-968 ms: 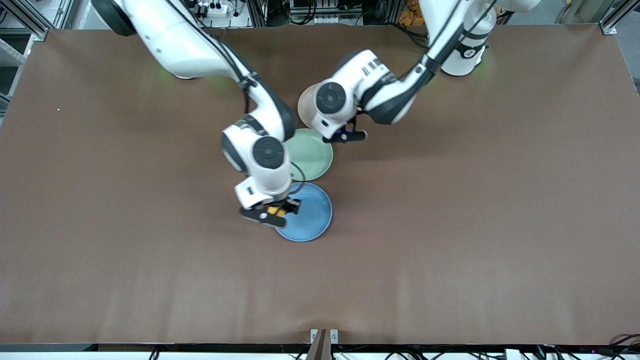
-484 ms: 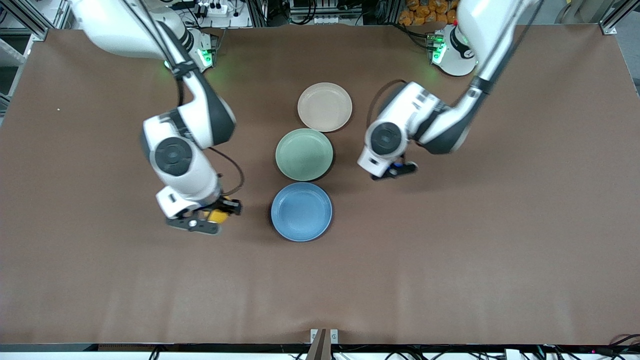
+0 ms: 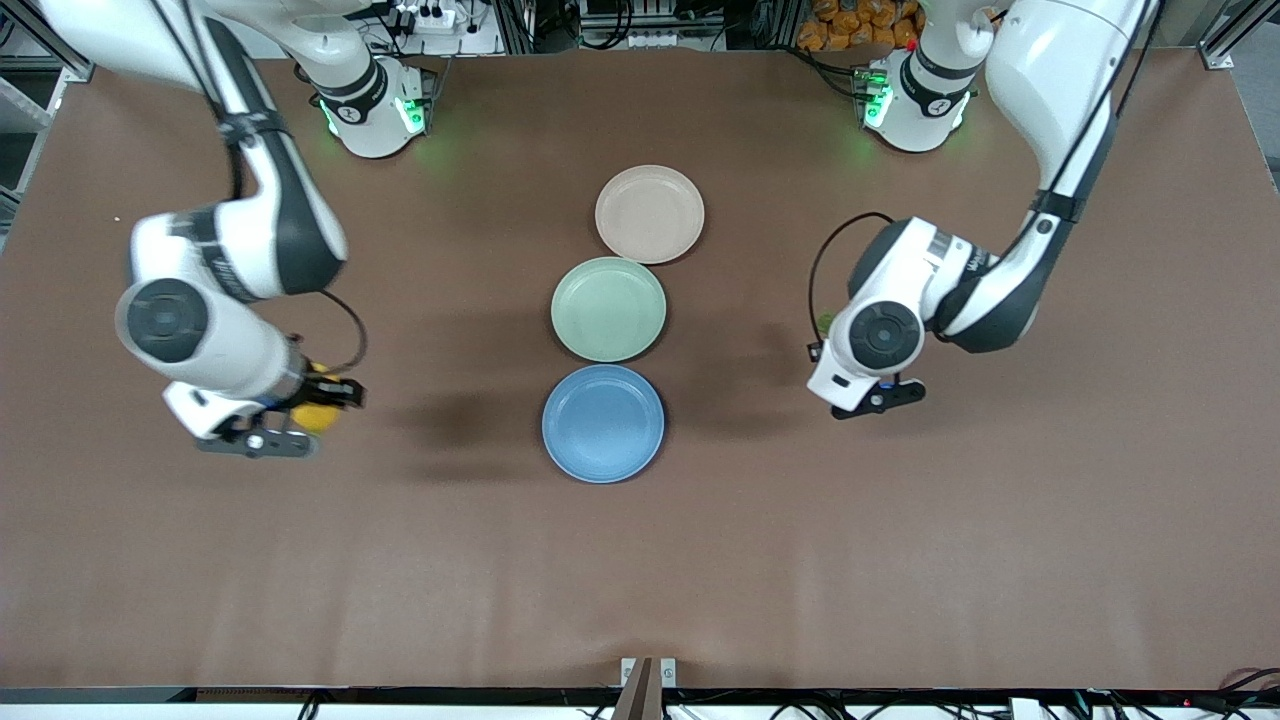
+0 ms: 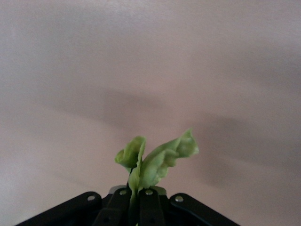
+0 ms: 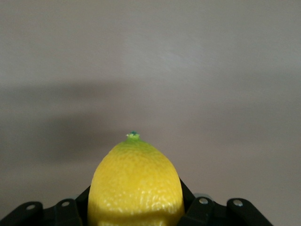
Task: Pick lemon and lettuce from blue and beige plates
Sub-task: 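Carry the lettuce and lemon away from the plates and lower them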
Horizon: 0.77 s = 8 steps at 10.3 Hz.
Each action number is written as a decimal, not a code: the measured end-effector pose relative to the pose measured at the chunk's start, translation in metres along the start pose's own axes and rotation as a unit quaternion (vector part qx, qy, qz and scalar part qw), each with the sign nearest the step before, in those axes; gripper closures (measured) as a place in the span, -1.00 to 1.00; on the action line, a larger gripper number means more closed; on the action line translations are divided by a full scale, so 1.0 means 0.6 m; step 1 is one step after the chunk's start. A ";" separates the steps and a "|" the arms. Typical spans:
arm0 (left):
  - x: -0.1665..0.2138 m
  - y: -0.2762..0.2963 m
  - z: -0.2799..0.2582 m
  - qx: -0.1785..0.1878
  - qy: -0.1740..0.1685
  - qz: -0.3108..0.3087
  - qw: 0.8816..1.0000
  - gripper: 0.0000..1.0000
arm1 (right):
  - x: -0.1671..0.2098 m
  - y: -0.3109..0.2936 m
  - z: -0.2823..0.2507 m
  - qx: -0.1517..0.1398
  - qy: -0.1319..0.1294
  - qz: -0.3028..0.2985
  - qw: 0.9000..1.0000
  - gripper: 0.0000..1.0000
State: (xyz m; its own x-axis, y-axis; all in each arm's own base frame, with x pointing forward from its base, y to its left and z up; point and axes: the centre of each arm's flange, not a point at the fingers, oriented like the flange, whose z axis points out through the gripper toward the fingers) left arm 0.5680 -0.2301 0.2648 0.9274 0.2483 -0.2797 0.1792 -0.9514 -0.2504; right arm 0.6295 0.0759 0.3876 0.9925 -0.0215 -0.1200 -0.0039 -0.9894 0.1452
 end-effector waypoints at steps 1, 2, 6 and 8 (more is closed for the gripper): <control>0.020 -0.028 0.013 0.002 -0.007 0.002 1.000 0.94 | -0.009 0.044 -0.003 -0.004 -0.018 -0.013 1.000 -0.21; 0.042 -0.062 0.025 0.004 -0.010 0.003 1.000 0.94 | -0.018 0.081 0.001 -0.005 -0.028 -0.022 0.999 -0.21; 0.105 -0.145 0.083 0.004 -0.029 0.007 1.000 0.92 | -0.057 0.138 0.119 0.006 0.006 -0.040 0.999 -0.21; 0.116 -0.142 0.105 0.000 -0.026 0.013 1.000 0.54 | -0.087 0.124 0.209 0.016 0.043 -0.046 0.998 -0.21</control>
State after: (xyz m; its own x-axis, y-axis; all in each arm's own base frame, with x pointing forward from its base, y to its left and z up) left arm 0.5966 -0.1205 0.2082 0.9132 0.2329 -0.3345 0.1552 -0.9575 -0.2430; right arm 0.5619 -0.0145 0.2813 0.9957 0.0801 -0.0468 0.0846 -0.9909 0.1051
